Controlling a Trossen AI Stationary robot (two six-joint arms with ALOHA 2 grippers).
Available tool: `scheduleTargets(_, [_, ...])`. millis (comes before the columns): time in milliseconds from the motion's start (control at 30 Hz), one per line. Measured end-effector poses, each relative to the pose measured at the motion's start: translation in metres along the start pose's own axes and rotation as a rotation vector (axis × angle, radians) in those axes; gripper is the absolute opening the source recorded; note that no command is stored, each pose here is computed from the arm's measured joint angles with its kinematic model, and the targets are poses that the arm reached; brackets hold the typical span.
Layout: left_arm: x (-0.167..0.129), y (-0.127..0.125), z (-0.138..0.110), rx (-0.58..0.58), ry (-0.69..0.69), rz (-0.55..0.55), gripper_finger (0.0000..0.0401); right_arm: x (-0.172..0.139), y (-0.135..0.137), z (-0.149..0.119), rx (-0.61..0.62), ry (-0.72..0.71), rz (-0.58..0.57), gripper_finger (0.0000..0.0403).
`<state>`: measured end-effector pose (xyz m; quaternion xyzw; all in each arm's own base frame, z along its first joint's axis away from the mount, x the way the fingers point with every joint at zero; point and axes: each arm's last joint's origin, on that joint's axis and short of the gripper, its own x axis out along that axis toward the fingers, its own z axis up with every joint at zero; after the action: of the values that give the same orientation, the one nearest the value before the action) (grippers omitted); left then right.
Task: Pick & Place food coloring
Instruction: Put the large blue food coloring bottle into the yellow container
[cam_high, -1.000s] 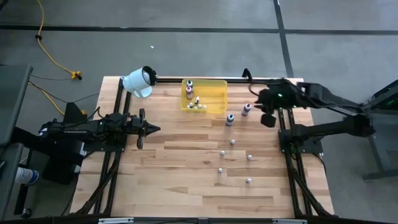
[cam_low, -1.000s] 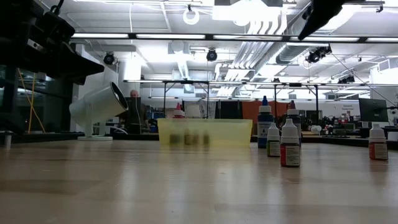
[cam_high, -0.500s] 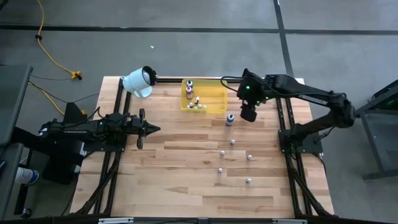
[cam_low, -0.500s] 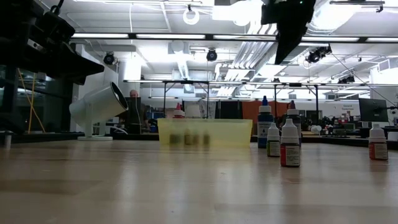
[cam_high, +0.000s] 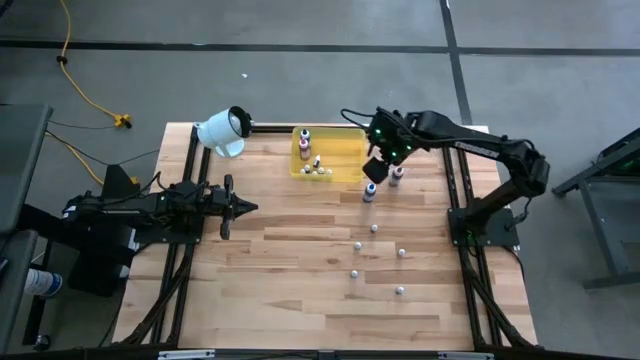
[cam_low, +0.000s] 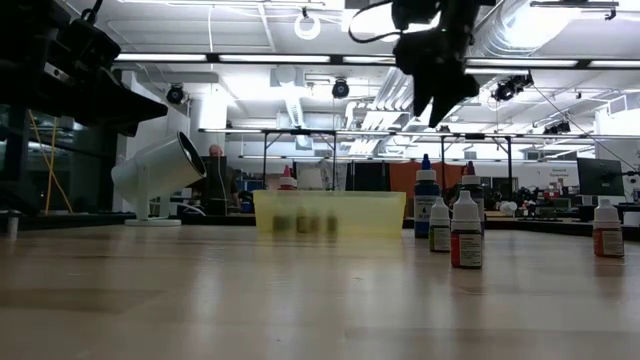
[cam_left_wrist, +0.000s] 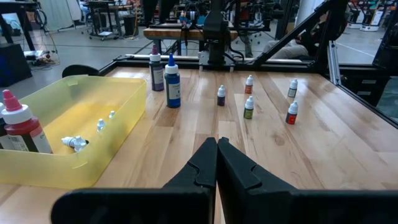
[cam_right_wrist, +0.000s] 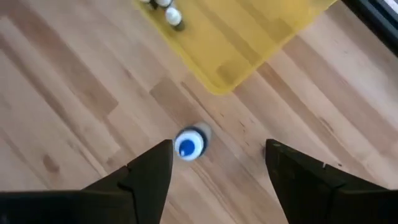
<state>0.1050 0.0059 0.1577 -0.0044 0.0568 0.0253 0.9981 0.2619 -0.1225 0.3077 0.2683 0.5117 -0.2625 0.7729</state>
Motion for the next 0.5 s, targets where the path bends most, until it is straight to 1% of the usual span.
scheduleTargets(133, [0.0, 0.0, 0.0, 0.0, 0.0, 0.0, 0.0, 0.008, -0.001, 0.01, 0.111, 0.059, -0.03, 0.0246])
scheduleTargets(267, [0.0, 0.0, 0.0, 0.0, 0.0, 0.0, 0.0, 0.019, -0.001, 0.011, 0.222, 0.156, -0.069, 0.0246])
scheduleTargets(367, [0.0, 0.0, 0.0, 0.0, 0.0, 0.0, 0.0, 0.029, 0.004, 0.011, 0.237, 0.193, -0.064, 0.0246])
scheduleTargets(500, [0.0, 0.0, 0.0, 0.0, 0.0, 0.0, 0.0, 0.042, 0.01, 0.011, 0.222, 0.236, -0.075, 0.0246])
